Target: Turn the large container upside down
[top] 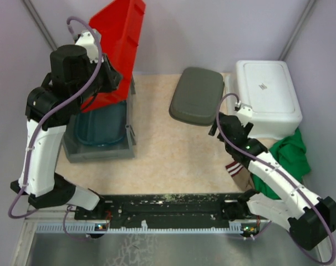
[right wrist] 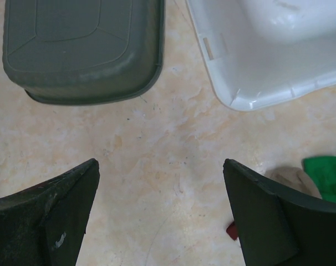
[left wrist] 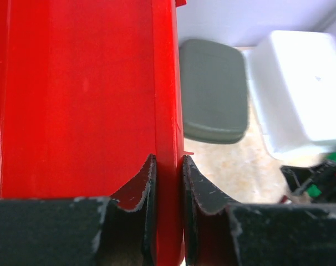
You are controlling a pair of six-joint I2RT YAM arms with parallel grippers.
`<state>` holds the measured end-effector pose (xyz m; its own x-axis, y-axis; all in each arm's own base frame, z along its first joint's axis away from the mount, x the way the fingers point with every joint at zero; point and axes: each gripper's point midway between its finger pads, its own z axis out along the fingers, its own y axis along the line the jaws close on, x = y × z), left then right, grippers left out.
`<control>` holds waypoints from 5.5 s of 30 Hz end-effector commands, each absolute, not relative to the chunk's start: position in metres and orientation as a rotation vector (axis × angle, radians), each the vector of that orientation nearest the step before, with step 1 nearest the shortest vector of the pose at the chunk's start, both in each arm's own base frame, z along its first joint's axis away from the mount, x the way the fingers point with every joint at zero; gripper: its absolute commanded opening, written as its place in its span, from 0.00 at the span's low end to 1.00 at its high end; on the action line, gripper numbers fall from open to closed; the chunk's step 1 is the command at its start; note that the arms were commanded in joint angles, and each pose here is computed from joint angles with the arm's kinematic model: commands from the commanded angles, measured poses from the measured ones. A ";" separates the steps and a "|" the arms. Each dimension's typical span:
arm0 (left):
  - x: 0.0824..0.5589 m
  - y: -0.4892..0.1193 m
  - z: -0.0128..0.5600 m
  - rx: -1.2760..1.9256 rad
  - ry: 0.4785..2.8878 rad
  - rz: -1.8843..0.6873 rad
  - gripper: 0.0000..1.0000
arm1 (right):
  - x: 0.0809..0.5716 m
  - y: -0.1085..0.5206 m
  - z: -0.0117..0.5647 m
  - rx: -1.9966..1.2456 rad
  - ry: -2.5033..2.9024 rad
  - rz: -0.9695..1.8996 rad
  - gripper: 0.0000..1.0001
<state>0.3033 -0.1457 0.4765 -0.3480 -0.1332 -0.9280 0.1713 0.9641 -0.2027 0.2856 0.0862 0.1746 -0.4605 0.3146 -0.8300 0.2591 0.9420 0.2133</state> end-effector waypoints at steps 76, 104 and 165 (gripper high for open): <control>0.122 -0.222 0.364 0.216 2.255 -2.186 0.00 | 0.279 0.163 0.405 -0.490 1.907 0.352 0.99; 0.123 -0.221 0.346 0.357 2.266 -2.222 0.00 | 0.173 0.292 0.319 -1.359 1.852 1.141 0.73; 0.212 -0.165 0.272 0.036 2.327 -0.943 1.00 | 0.315 0.172 0.222 -0.038 2.290 0.353 0.95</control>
<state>0.2337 -0.1768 0.3013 -0.7701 -0.2598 -0.5826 0.2780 0.6853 -0.6731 0.3287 0.1933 0.1973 -0.7444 -0.1177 -0.6573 -0.2917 0.9428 0.1615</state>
